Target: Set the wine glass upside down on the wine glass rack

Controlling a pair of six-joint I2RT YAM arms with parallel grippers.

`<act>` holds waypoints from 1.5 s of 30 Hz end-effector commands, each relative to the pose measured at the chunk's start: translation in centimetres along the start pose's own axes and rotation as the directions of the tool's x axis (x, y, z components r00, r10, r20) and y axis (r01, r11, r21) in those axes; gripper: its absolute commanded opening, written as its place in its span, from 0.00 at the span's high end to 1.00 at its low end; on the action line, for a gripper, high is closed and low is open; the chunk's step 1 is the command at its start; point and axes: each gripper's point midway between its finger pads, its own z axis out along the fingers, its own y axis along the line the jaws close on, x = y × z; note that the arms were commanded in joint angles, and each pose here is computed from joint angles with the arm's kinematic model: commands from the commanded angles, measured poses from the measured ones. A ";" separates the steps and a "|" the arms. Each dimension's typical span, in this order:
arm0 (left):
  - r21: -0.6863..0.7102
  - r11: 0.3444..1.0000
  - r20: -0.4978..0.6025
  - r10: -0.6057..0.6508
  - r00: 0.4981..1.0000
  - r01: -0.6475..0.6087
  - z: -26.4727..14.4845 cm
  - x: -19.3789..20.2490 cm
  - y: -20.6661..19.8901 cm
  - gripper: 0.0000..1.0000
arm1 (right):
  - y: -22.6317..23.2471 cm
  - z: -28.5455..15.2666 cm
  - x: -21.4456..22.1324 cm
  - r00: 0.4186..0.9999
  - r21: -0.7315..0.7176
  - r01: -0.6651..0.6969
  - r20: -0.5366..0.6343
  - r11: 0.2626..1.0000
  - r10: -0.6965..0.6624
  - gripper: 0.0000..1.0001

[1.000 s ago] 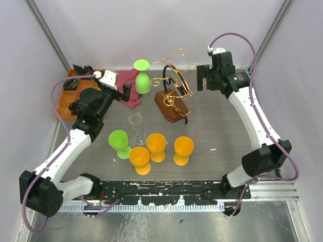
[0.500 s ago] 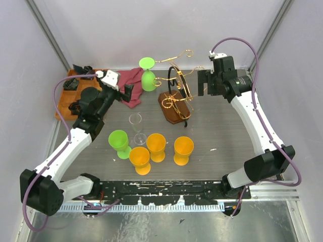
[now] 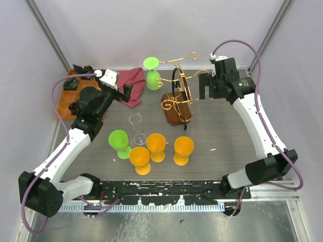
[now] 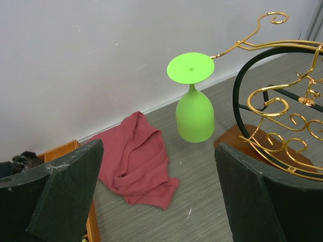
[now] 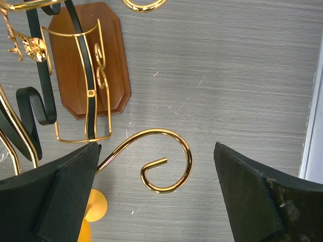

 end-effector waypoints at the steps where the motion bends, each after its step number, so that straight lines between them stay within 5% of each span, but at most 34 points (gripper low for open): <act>1: -0.013 0.999 0.045 -0.028 0.999 0.029 -0.8 -2.5 0.4 0.02 | -2.6 -3.5 -3.3 0.988 0.107 0.009 0.151 0.994 -0.025 0.00; 10: -0.046 0.995 0.012 -0.092 0.996 0.093 -1.7 -2.9 0.8 0.02 | -4.2 -9.9 -12.4 0.866 0.164 -0.018 0.496 0.986 -0.067 0.00; 17: -0.074 0.985 -0.084 -0.160 0.984 0.154 -1.3 -3.8 1.5 0.02 | 1.5 -12.2 -12.2 0.826 -0.148 0.098 0.563 0.984 0.002 0.00; 22: -0.098 0.980 -0.069 -0.182 0.981 0.175 -0.9 -5.1 2.2 0.02 | 7.2 -11.1 -13.6 0.834 -0.391 0.149 0.543 0.908 0.098 0.00; 31: -0.282 0.925 -0.180 -0.313 0.933 0.256 -2.8 -4.4 6.2 0.02 | 19.3 -8.6 -14.7 0.860 -0.512 0.324 0.510 0.796 -0.022 0.04; 37: -0.350 0.902 -0.222 -0.343 0.913 0.254 -4.6 -2.5 7.6 0.02 | 25.4 -6.7 -11.9 0.878 -0.584 0.389 0.468 0.712 -0.096 0.11; 45: -0.383 0.892 -0.246 -0.349 0.904 0.240 -5.6 -0.9 8.1 0.02 | 29.2 -3.5 -7.1 0.880 -0.588 0.462 0.397 0.664 -0.260 0.34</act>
